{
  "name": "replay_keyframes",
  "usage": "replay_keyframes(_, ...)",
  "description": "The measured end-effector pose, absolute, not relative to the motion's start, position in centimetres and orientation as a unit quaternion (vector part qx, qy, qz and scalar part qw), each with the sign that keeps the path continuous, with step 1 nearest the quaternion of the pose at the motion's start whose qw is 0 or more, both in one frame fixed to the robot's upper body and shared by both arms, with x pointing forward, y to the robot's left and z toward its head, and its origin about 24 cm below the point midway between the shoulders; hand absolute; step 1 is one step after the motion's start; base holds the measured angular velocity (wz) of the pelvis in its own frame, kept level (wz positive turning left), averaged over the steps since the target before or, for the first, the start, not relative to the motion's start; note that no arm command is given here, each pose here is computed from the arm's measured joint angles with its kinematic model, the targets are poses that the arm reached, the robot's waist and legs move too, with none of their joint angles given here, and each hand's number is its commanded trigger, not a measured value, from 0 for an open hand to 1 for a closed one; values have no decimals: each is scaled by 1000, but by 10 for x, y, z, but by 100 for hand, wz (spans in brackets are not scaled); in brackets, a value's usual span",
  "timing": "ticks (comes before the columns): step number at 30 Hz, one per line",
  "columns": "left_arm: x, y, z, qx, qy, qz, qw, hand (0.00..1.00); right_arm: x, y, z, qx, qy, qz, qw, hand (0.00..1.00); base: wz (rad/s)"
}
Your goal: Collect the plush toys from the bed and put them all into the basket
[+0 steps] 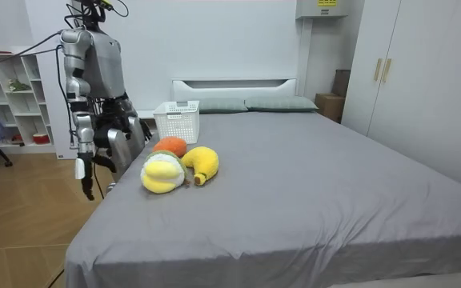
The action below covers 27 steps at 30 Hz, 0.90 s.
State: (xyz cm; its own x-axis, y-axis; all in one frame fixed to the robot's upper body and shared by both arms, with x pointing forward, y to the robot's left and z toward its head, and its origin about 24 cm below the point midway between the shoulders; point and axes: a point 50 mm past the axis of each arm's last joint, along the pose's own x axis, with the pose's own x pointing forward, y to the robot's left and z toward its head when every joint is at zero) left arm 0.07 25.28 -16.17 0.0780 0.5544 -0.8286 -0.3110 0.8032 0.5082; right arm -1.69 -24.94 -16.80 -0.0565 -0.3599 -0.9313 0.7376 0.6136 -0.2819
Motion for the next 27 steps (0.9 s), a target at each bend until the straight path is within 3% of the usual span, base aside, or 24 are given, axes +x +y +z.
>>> replay_keyframes(8,-9,273,-154,135,604,311,721,0,-8,-293,-152,141,538,-516,652,0,-5)
replay_keyframes(17,-8,276,-152,153,602,298,725,0,66,-325,-126,82,435,-531,722,0,-4)
replay_keyframes(27,-1,273,-153,169,597,272,735,0,142,-321,-81,-5,305,-453,838,0,-2)
